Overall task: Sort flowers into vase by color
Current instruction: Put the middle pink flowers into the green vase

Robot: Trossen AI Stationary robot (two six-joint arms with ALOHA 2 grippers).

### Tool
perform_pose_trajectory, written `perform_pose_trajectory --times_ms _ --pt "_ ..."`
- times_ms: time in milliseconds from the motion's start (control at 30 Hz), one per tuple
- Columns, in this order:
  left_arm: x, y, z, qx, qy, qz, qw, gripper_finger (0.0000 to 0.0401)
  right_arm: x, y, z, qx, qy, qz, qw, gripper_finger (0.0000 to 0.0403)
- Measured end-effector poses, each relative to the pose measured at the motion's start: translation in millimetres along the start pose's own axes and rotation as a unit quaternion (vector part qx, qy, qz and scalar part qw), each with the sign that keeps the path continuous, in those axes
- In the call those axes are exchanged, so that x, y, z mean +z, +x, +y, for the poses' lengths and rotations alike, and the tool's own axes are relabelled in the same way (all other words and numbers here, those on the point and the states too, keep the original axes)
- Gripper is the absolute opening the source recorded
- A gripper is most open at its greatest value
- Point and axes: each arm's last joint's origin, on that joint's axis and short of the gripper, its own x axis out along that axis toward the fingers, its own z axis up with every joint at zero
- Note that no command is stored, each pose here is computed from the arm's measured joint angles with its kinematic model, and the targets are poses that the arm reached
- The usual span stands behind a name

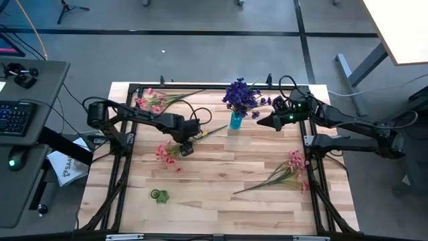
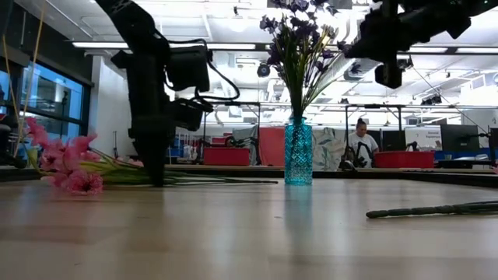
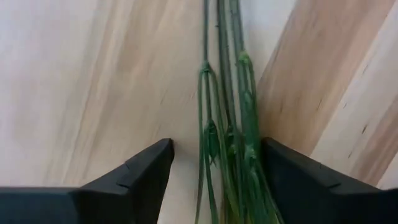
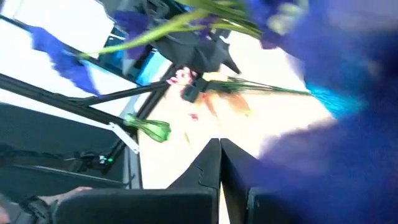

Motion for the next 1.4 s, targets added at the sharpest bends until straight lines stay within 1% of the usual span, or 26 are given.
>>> perform_pose_trajectory --times_ms 33,100,167,233,267,300,400,433,567,667,767,833,933,1000,1067,1133,1200,1267,1333,1400 --pt "-0.3 -0.3 -1.8 0.008 0.012 -0.002 1.000 0.0224 0.3 0.5 2.0 0.007 0.000 -0.003 1.000 0.0000" --pt "-3.0 -2.6 -4.7 0.014 0.035 -0.007 0.999 0.0186 0.9 1.7 6.7 0.024 0.001 -0.008 1.000 0.0000" --pt "-6.1 -5.5 -7.8 0.013 0.055 -0.017 0.998 0.0126 1.4 2.8 12.0 0.043 0.001 -0.015 0.999 0.0000" --pt "-12.4 -8.8 -9.8 0.013 0.079 -0.028 0.996 0.0053 1.8 3.8 18.3 0.066 -0.002 -0.022 0.998 0.0000" --pt "-15.7 -10.9 -10.6 0.013 0.090 -0.035 0.995 0.0028 1.9 4.4 21.5 0.075 -0.003 -0.027 0.997 0.0000" --pt "-20.2 -13.6 -10.6 0.013 0.095 -0.045 0.994 0.0017 1.8 4.9 24.4 0.081 -0.004 -0.033 0.996 0.0000" --pt "-38.5 -21.8 -8.5 0.012 0.104 -0.055 0.993 0.0016 0.3 6.6 32.9 0.095 -0.006 -0.050 0.994 0.0000" --pt "-42.4 -26.3 -7.8 0.009 0.105 -0.070 0.992 0.0012 -0.6 7.1 35.8 0.102 -0.008 -0.052 0.993 0.0000" --pt "-60.8 -48.3 -6.4 -0.028 0.102 -0.117 0.988 0.0005 -5.2 8.8 47.9 0.128 -0.023 -0.063 0.989 0.0000" --pt "-66.0 -73.8 -8.1 -0.063 0.075 -0.179 0.979 0.0003 -8.7 9.5 56.7 0.145 -0.032 -0.075 0.986 0.0000" --pt "-72.3 -99.5 -10.4 -0.107 0.027 -0.235 0.966 0.0002 -12.9 9.6 65.9 0.163 -0.042 -0.087 0.982 0.0000" --pt "-74.4 -119.7 -12.2 -0.139 -0.014 -0.269 0.953 0.0001 -16.2 9.4 72.0 0.178 -0.051 -0.091 0.978 0.0000" --pt "-75.1 -150.8 -13.1 -0.195 -0.101 -0.303 0.927 0.0001 -22.2 9.4 80.4 0.195 -0.076 -0.094 0.973 0.0000" --pt "-74.4 -170.1 -13.5 -0.238 -0.163 -0.314 0.904 0.0001 -26.5 10.9 85.8 0.203 -0.088 -0.098 0.970 0.0000" --pt "-71.9 -192.2 -14.9 -0.286 -0.203 -0.328 0.877 0.0001 -29.9 15.5 91.9 0.213 -0.100 -0.110 0.966 0.0000" --pt "-70.1 -214.1 -17.3 -0.330 -0.226 -0.335 0.853 0.0001 -31.7 22.6 100.7 0.237 -0.124 -0.135 0.954 0.0000" --pt "-69.3 -233.9 -20.5 -0.368 -0.238 -0.336 0.833 0.0001 -31.0 30.7 111.5 0.266 -0.161 -0.171 0.935 0.0000" --pt "-68.1 -253.9 -23.4 -0.397 -0.246 -0.342 0.816 0.0000 -26.2 40.6 127.4 0.281 -0.205 -0.198 0.916 0.0002" --pt "-67.5 -269.5 -25.3 -0.415 -0.258 -0.345 0.801 0.0000 -19.2 51.9 145.3 0.273 -0.245 -0.199 0.909 0.0012" --pt "-65.5 -282.3 -26.3 -0.427 -0.275 -0.354 0.786 0.0000 -11.0 65.0 164.6 0.248 -0.290 -0.178 0.907 0.0032"
